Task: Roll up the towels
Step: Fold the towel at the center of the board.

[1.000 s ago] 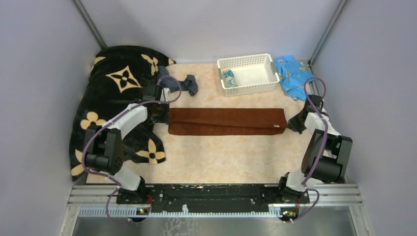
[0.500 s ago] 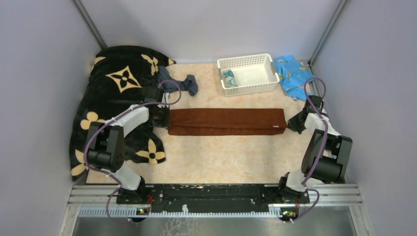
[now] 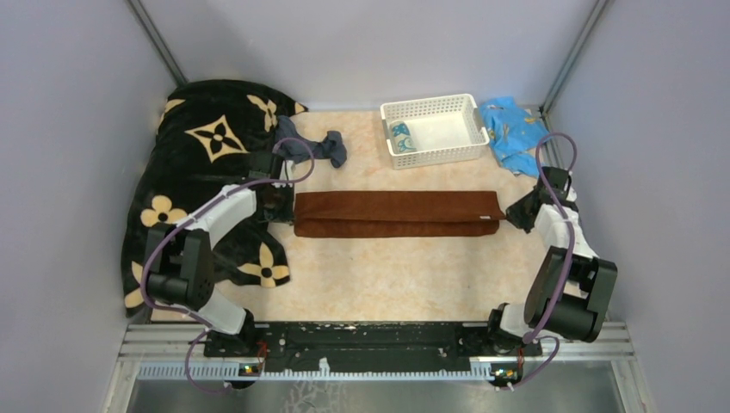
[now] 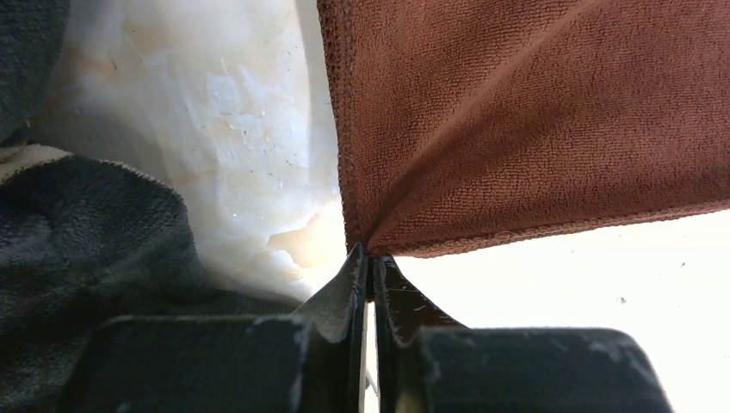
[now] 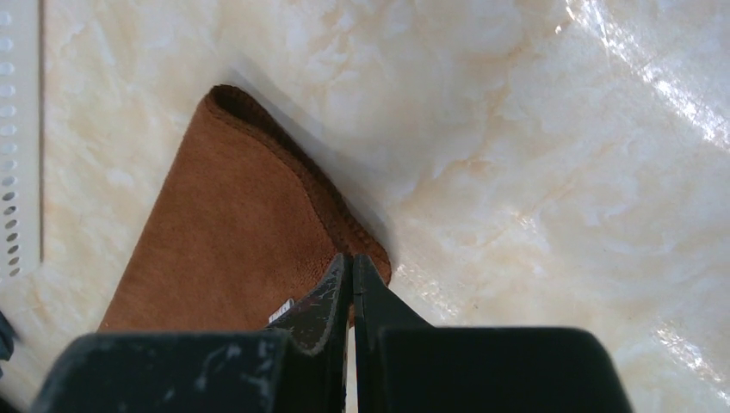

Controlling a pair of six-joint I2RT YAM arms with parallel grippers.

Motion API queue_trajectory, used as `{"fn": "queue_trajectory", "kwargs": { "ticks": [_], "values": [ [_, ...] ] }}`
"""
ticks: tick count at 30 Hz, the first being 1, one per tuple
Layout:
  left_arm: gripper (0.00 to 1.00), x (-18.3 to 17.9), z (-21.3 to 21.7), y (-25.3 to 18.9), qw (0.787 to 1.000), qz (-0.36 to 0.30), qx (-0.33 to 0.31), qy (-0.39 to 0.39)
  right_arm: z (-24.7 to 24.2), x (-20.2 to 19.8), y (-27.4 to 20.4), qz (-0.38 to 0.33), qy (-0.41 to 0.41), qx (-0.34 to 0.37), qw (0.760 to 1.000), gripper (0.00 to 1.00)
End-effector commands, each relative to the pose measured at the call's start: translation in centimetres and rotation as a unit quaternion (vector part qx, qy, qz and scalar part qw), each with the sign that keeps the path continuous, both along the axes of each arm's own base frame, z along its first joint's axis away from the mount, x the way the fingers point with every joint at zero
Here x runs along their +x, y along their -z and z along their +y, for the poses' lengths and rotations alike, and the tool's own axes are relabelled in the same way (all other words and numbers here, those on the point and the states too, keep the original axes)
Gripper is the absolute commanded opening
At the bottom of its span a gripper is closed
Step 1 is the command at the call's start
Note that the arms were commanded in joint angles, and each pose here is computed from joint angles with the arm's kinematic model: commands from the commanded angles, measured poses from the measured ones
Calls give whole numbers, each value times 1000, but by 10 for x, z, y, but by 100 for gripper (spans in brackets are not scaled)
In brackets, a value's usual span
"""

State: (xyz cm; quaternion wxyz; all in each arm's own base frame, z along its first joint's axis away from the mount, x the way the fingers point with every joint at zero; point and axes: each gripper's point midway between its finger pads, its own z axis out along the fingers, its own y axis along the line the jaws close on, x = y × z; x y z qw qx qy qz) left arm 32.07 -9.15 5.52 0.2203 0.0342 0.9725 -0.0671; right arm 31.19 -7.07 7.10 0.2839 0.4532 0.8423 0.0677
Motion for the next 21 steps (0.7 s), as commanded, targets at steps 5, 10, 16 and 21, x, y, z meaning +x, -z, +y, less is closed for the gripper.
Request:
{"fn": "queue_trajectory", "kwargs": {
  "ticks": [5, 10, 16, 21],
  "values": [
    [13, -21, -2, 24, 999, 42, -13, -17, 0, -19, 25, 21, 6, 5, 1000, 1],
    [29, -28, -8, 31, 998, 60, -26, -23, 1, -23, 35, 42, 0, 6, 999, 19],
    [47, -26, -15, -5, 998, 21, -55, -28, -12, -19, 15, 30, 9, -28, 999, 47],
    [63, -10, -20, -53, 995, -46, -83, -40, -10, 5, -18, -39, -15, -39, 998, 58]
  ]
}}
